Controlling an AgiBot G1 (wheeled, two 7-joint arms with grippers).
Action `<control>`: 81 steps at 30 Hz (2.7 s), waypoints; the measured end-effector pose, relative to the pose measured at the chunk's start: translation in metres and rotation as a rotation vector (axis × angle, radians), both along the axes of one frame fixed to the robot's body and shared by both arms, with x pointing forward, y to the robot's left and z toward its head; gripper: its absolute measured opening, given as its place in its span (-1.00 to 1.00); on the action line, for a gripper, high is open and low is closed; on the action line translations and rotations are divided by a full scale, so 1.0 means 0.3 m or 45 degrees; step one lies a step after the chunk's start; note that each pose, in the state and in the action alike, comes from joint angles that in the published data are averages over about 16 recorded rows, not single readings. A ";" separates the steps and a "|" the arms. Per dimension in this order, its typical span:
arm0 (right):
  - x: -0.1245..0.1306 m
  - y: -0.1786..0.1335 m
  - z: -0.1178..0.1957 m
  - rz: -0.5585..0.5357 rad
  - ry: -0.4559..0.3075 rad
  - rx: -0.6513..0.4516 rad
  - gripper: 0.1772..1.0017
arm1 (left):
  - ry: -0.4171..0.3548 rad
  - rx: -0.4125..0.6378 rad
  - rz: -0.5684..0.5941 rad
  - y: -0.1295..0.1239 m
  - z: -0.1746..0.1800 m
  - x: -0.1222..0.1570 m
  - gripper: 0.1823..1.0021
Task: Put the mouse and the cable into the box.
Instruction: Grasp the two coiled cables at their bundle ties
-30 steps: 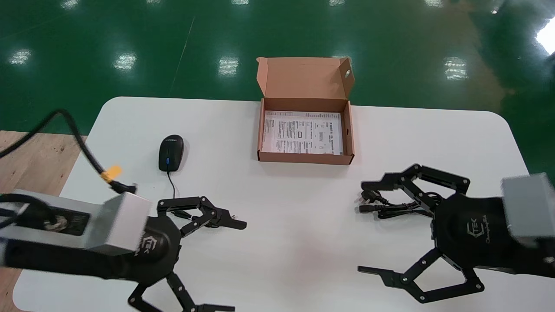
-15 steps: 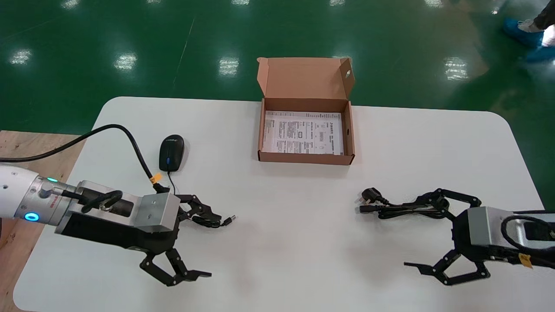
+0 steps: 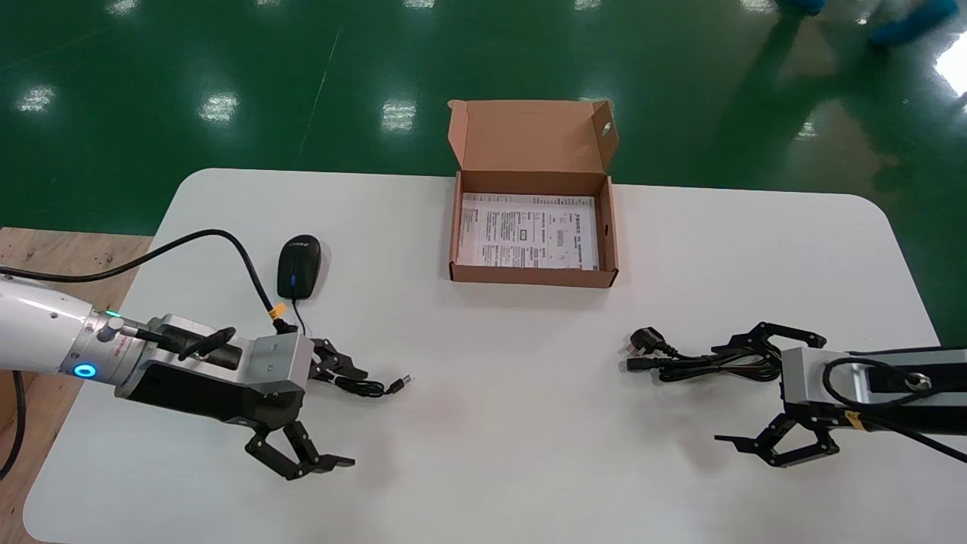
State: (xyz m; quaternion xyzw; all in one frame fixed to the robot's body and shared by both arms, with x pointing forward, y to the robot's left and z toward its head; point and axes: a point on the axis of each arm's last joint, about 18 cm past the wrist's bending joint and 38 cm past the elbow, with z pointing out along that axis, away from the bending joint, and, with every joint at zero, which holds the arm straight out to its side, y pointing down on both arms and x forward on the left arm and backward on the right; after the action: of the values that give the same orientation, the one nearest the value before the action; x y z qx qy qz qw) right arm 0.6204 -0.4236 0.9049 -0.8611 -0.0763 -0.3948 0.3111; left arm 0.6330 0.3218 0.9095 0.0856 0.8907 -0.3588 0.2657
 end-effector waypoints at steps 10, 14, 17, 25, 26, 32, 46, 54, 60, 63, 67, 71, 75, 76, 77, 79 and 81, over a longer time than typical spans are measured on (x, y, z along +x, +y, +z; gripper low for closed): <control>0.091 0.008 -0.005 -0.096 -0.020 -0.013 1.00 | -0.034 0.006 0.083 0.053 -0.028 0.050 1.00; 0.117 0.014 -0.008 -0.121 -0.028 -0.021 1.00 | -0.055 0.016 0.111 0.064 -0.036 0.070 1.00; 0.131 0.018 -0.012 -0.134 -0.033 -0.028 1.00 | -0.071 0.019 0.134 0.069 -0.043 0.086 1.00; 0.155 0.014 -0.018 -0.176 -0.044 -0.036 1.00 | -0.109 0.021 0.195 0.073 -0.063 0.127 1.00; 0.158 0.012 -0.019 -0.182 -0.045 -0.035 1.00 | -0.113 0.020 0.202 0.073 -0.065 0.131 1.00; 0.166 0.004 -0.020 -0.210 -0.049 -0.029 1.00 | -0.130 0.019 0.230 0.072 -0.072 0.149 1.00; 0.167 0.004 -0.018 -0.212 -0.053 -0.026 0.93 | -0.133 0.019 0.232 0.071 -0.072 0.151 0.93; 0.166 0.006 -0.019 -0.207 -0.052 -0.027 0.73 | -0.131 0.018 0.227 0.071 -0.071 0.149 0.74; 0.165 0.006 -0.019 -0.204 -0.051 -0.028 0.48 | -0.130 0.017 0.225 0.070 -0.071 0.148 0.49; 0.165 0.006 -0.019 -0.204 -0.051 -0.028 0.31 | -0.130 0.017 0.225 0.070 -0.071 0.148 0.34; 0.165 0.006 -0.020 -0.203 -0.050 -0.028 0.10 | -0.130 0.017 0.224 0.070 -0.071 0.147 0.08; 0.165 0.006 -0.020 -0.203 -0.050 -0.028 -0.13 | -0.129 0.016 0.224 0.070 -0.071 0.147 -0.16; 0.164 0.006 -0.020 -0.203 -0.049 -0.028 -0.35 | -0.130 0.016 0.224 0.071 -0.071 0.147 -0.39; 0.164 0.006 -0.020 -0.203 -0.049 -0.028 -0.41 | -0.130 0.016 0.224 0.071 -0.071 0.147 -0.44; 0.164 0.006 -0.020 -0.203 -0.049 -0.028 -0.44 | -0.130 0.015 0.224 0.071 -0.070 0.147 -0.50; 0.164 0.006 -0.018 -0.202 -0.051 -0.028 -0.52 | -0.133 0.012 0.222 0.070 -0.064 0.147 -0.58; 0.163 0.006 -0.010 -0.199 -0.058 -0.027 -0.61 | -0.140 0.005 0.216 0.067 -0.051 0.145 -0.65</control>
State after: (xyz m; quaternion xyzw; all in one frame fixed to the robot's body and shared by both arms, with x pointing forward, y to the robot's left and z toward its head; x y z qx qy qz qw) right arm 0.6694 -0.4217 0.9021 -0.8586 -0.0200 -0.4363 0.2683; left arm 0.6766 0.3421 0.8942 0.0299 0.8795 -0.3280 0.3436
